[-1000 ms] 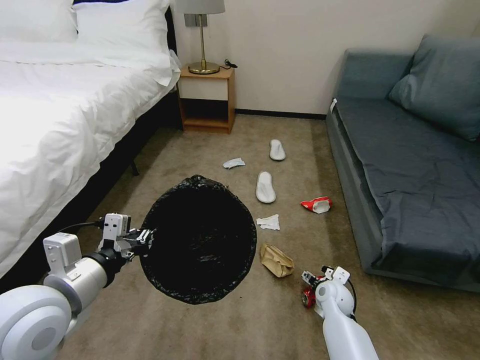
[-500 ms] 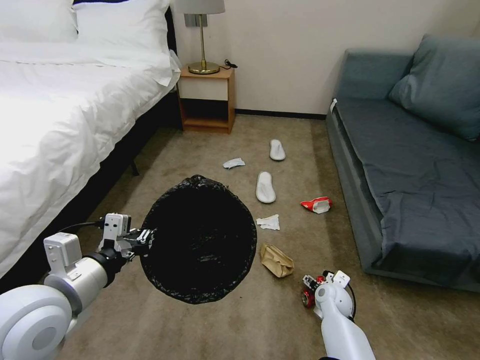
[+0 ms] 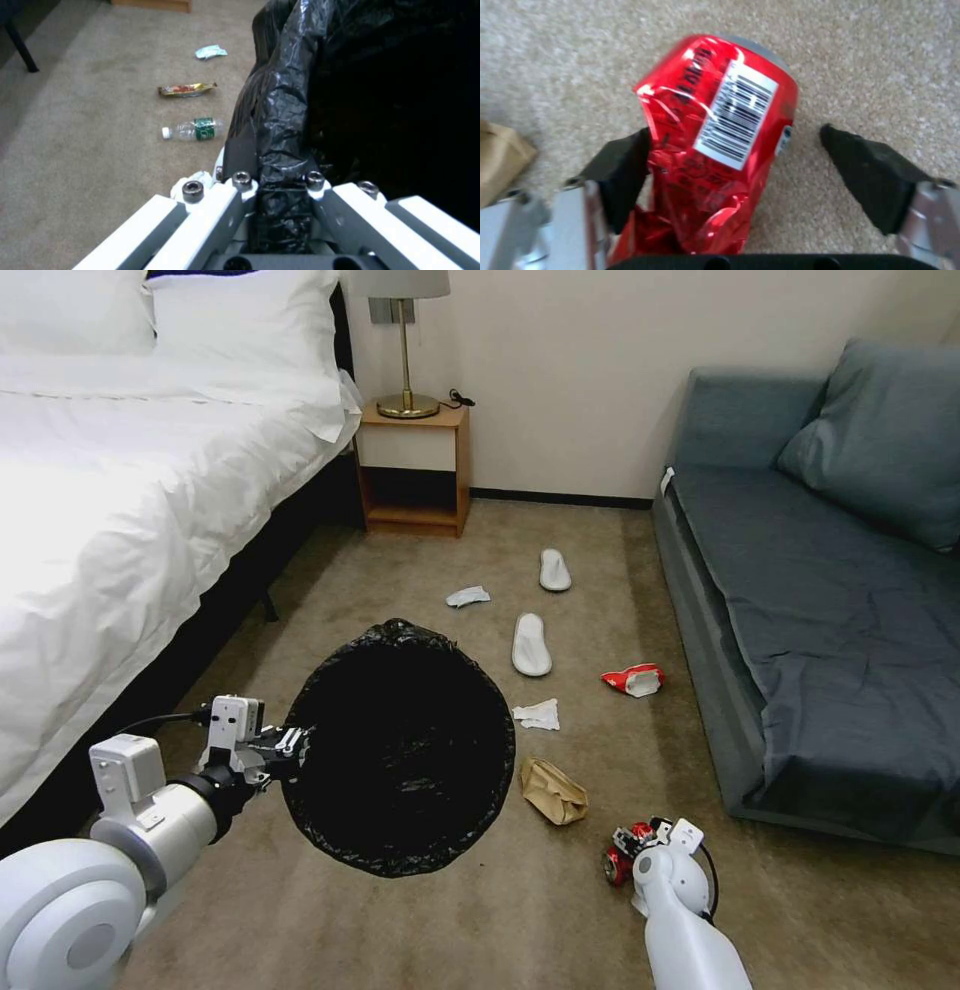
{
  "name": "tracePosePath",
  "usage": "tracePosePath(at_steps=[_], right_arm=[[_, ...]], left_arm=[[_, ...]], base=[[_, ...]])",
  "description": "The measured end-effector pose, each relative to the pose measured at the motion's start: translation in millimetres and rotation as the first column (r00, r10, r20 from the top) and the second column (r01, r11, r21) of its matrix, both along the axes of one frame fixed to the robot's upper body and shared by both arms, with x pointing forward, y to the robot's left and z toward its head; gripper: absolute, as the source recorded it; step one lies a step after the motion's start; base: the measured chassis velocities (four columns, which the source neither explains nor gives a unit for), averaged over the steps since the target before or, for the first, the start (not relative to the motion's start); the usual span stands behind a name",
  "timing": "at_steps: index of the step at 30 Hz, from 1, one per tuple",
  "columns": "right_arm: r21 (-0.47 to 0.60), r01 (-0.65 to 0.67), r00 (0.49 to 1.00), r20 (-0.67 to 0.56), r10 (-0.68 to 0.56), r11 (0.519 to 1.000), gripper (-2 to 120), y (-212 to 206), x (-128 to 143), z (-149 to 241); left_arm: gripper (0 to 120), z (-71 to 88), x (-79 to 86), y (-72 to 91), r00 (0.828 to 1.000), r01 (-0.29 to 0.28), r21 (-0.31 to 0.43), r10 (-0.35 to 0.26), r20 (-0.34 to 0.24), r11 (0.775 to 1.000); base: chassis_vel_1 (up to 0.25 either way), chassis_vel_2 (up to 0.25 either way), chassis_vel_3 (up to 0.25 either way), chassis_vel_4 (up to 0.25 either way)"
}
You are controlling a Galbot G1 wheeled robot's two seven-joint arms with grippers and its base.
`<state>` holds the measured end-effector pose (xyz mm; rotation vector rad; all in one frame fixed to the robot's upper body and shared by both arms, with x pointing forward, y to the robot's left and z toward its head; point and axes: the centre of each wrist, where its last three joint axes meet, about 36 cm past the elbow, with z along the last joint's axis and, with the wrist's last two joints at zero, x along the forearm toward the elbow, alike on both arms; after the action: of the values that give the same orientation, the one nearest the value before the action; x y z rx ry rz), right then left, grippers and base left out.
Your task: Pick up the trash bin, then pick up the garbage on the floor and place it into the trash bin.
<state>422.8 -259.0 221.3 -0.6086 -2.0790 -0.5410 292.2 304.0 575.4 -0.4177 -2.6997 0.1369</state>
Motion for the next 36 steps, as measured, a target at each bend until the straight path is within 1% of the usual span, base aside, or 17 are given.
tracePosePath(at_steps=[2,7,8,15,17,21,24,25,26,28,29,30,31,33,34,35,36], right_arm=[[0.002,0.0,1.0,0.003,0.0,1.0,70,-0.4,-0.9,0.6],[-0.001,0.002,1.0,0.004,-0.002,1.0,58,-1.3,-2.3,-2.1],[-0.002,0.001,1.0,0.006,-0.001,1.0,51,-2.1,-3.1,-2.6],[-0.015,-0.007,1.0,0.021,0.007,1.0,37,-2.1,-3.8,1.0],[-0.027,-0.009,0.999,0.054,0.01,1.0,29,-3.4,-4.3,7.9],[-0.045,-0.017,0.994,0.111,0.022,0.999,26,-7.3,-6.5,20.4],[-0.07,-0.041,0.981,0.185,0.053,0.997,26,-15.3,-12.2,45.0],[-0.092,-0.065,0.965,0.247,0.086,0.994,26,-22.7,-17.3,70.7],[-0.092,-0.065,0.965,0.247,0.086,0.994,26,-22.7,-17.3,70.7],[-0.135,-0.122,0.906,0.389,0.166,0.983,26,-33.6,-29.2,134.5],[-0.135,-0.122,0.906,0.389,0.166,0.983,26,-33.6,-29.2,134.5],[-0.144,-0.151,0.863,0.464,0.201,0.978,26,-38.7,-36.2,172.3],[-0.144,-0.151,0.863,0.464,0.201,0.978,26,-38.7,-36.2,172.3],[-0.135,-0.204,0.787,0.566,0.245,0.97,26,-44.0,-48.0,224.1],[-0.135,-0.204,0.787,0.566,0.245,0.97,26,-44.0,-48.0,224.1],[-0.157,-0.265,0.697,0.651,0.302,0.951,26,-50.4,-64.1,268.8],[-0.157,-0.265,0.697,0.651,0.302,0.951,26,-50.4,-64.1,268.8]], left_arm=[[2,0.2,-0.4,-0.3,1.0,0.002,0.002,-0.002,-0.001,1.0],[2,0.3,-0.5,-0.5,1.0,0.003,0.003,-0.003,0.0,1.0],[2,0.4,-0.7,-0.7,1.0,0.003,0.003,-0.003,0.0,1.0],[2,1.0,-0.4,-0.7,1.0,0.003,0.005,-0.003,0.002,1.0],[2,0.8,-0.4,-1.2,1.0,0.002,0.005,-0.002,0.001,1.0],[2,1.1,-0.9,-1.5,1.0,0.001,0.008,-0.001,0.001,1.0],[2,1.5,-1.4,-1.0,1.0,-0.002,0.013,0.002,0.0,1.0],[2,1.5,-1.9,-0.4,1.0,-0.007,0.018,0.007,-0.003,1.0],[2,1.5,-1.9,-0.4,1.0,-0.007,0.018,0.007,-0.003,1.0],[2,-0.2,-2.8,0.0,1.0,-0.014,0.022,0.015,-0.012,1.0],[2,-0.2,-2.8,0.0,1.0,-0.014,0.022,0.015,-0.012,1.0],[2,-1.9,-3.5,-0.3,1.0,-0.024,0.026,0.024,-0.02,0.999],[2,-1.9,-3.5,-0.3,1.0,-0.024,0.026,0.024,-0.02,0.999],[2,-4.3,-5.1,-1.0,0.999,-0.024,0.029,0.025,-0.033,0.999],[2,-4.3,-5.1,-1.0,0.999,-0.024,0.029,0.025,-0.033,0.999],[2,-5.8,-7.4,-2.0,0.999,-0.02,0.034,0.021,-0.043,0.999],[2,-5.8,-7.4,-2.0,0.999,-0.02,0.034,0.021,-0.043,0.999]], base=[[0.0,0.0,0.0,0.0],[0.0,0.0,0.0,0.0],[0.0,0.0,0.0,0.0],[0.0,0.0,0.0,0.0],[0.0,0.0,0.0,0.0],[0.0,0.0,0.0,0.0],[0.0,0.0,0.0,0.0],[0.0,0.0,0.0,0.0],[0.0,0.0,0.0,0.0],[0.0,0.0,0.0,0.0],[0.0,0.0,0.0,0.0],[0.0,0.0,0.0,0.0],[0.0,0.0,0.0,0.0],[0.0,0.0,0.0,0.0],[0.0,0.0,0.0,0.0],[0.0,0.0,0.0,0.0],[0.0,0.0,0.0,0.0]])
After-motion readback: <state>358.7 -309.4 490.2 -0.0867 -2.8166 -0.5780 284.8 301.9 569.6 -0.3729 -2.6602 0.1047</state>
